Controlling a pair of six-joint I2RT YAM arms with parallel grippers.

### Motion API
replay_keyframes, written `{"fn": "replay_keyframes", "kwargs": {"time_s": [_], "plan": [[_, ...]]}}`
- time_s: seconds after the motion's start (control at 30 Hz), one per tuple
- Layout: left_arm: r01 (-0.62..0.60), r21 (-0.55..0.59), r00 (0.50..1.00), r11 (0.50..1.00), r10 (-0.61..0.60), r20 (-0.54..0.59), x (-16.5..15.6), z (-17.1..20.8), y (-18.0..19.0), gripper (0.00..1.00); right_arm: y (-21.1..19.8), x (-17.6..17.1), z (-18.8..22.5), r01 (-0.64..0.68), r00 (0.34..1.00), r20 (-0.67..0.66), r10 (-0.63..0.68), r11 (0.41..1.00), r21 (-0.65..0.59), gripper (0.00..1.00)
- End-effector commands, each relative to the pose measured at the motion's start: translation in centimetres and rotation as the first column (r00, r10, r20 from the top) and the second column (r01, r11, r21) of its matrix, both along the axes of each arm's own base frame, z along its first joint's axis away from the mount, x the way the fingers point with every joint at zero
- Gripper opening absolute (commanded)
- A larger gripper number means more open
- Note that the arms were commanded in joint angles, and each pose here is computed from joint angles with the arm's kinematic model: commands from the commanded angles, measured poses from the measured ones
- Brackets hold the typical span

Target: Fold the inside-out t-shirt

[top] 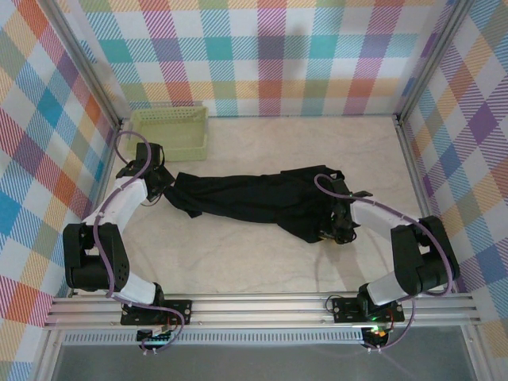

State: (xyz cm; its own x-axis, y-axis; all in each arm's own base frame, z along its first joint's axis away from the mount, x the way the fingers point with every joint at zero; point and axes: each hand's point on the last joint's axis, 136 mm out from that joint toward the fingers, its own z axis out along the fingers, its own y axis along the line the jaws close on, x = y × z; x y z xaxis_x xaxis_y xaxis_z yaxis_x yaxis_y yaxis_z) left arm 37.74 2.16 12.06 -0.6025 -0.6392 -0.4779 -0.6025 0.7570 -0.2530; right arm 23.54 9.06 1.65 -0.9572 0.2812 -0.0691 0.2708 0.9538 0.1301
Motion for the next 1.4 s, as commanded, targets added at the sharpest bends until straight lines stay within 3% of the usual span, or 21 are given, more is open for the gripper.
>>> {"fn": "replay_keyframes", "kwargs": {"time_s": [0.0, 0.3, 0.5, 0.63, 0.83, 1.0, 1.17, 1.37], "plan": [[0.013, -0.004, 1.0, 1.0, -0.013, 0.007, 0.3, 0.3, -0.1, 0.0, 0.5, 3.7, 1.0, -0.025, 0.992, 0.126, 0.025, 1.0, -0.002, 0.25], [0.013, 0.0, 1.0, 1.0, -0.013, 0.009, 0.3, 0.6, -0.1, 0.0, 0.9, 3.0, 1.7, -0.044, 0.992, 0.119, 0.043, 0.999, 0.008, 0.01], [0.013, -0.001, 0.999, 1.0, -0.013, 0.033, 0.5, 1.8, -0.1, 0.0, 1.1, -0.5, 5.7, -0.034, 0.992, 0.126, 0.027, 0.998, 0.055, 0.0], [0.018, -0.007, 0.997, 1.0, -0.017, 0.074, 0.5, 3.2, -0.3, 0.0, 0.1, -2.9, 10.6, 0.007, 0.976, 0.216, -0.029, 0.995, 0.099, 0.0], [0.018, -0.014, 0.987, 1.0, -0.016, 0.158, -1.8, 4.5, -0.6, 0.0, -1.1, -5.2, 13.4, 0.054, 0.963, 0.255, -0.083, 0.992, 0.118, 0.0], [0.021, 0.012, 0.989, 1.0, -0.022, 0.146, -4.0, 3.6, -0.3, 0.0, -1.0, -3.9, 15.2, 0.036, 0.949, 0.308, -0.071, 0.993, 0.117, 0.0], [0.045, 0.006, 0.995, 0.999, -0.046, 0.083, -4.8, 1.2, -0.6, 0.0, 0.6, -1.8, 12.4, 0.024, 0.966, 0.25, -0.064, 0.987, 0.158, 0.0], [0.062, 0.01, 0.998, 0.998, -0.062, -0.004, -2.8, -0.4, -0.7, 0.0, 0.3, 3.8, 9.8, 0.078, 0.964, 0.231, -0.13, 0.972, 0.222, 0.0]]}}
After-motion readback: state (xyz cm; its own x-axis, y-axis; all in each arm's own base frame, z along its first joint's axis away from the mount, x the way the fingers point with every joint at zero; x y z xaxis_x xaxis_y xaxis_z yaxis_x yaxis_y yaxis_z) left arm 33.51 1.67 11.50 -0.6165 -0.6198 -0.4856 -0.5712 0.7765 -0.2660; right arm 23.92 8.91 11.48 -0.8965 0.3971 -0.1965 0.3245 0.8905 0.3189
